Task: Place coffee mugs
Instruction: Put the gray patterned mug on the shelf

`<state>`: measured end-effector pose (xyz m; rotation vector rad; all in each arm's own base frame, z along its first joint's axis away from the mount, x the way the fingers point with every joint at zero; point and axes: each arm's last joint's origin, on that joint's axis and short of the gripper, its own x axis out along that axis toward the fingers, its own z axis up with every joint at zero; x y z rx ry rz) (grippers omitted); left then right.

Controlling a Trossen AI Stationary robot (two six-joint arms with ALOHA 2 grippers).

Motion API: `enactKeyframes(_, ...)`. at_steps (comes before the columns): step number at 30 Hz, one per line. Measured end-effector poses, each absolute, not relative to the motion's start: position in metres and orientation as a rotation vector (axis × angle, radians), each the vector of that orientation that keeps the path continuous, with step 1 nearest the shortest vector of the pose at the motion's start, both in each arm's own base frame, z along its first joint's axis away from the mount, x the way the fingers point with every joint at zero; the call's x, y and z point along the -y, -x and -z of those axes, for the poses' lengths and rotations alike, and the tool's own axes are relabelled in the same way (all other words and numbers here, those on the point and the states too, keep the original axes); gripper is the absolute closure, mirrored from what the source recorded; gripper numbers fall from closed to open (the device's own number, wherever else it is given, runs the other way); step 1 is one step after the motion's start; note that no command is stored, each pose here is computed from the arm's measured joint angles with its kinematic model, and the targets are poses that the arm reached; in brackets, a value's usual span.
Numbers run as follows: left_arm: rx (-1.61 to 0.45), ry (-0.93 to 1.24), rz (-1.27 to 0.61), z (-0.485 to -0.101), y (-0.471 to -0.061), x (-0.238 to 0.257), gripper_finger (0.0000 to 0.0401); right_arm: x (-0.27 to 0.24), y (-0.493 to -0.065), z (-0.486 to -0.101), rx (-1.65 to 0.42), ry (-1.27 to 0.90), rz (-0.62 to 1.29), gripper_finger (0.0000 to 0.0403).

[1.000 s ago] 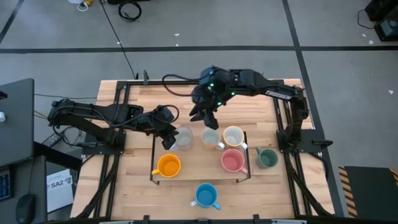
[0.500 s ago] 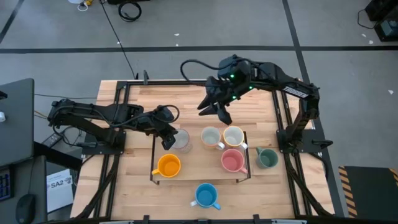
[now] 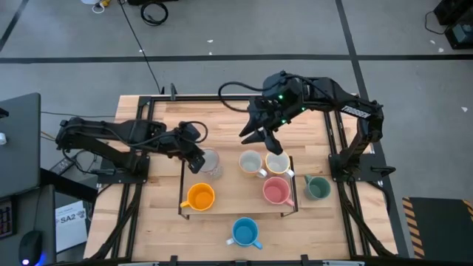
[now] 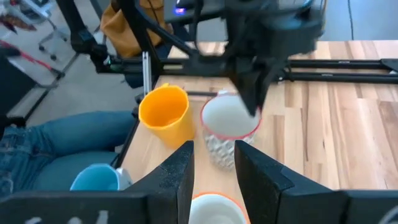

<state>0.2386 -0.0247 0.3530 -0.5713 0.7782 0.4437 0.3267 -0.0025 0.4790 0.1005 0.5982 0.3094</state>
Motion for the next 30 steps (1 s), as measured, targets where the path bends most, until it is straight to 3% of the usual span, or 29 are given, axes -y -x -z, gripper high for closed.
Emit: enactKeyframes(30,-0.877,0.611,-0.555,-0.353,-0.221,0.039,0.0368,-0.041,-0.324,-0.477,-0.627,-0.038,-0.403,0.0282)
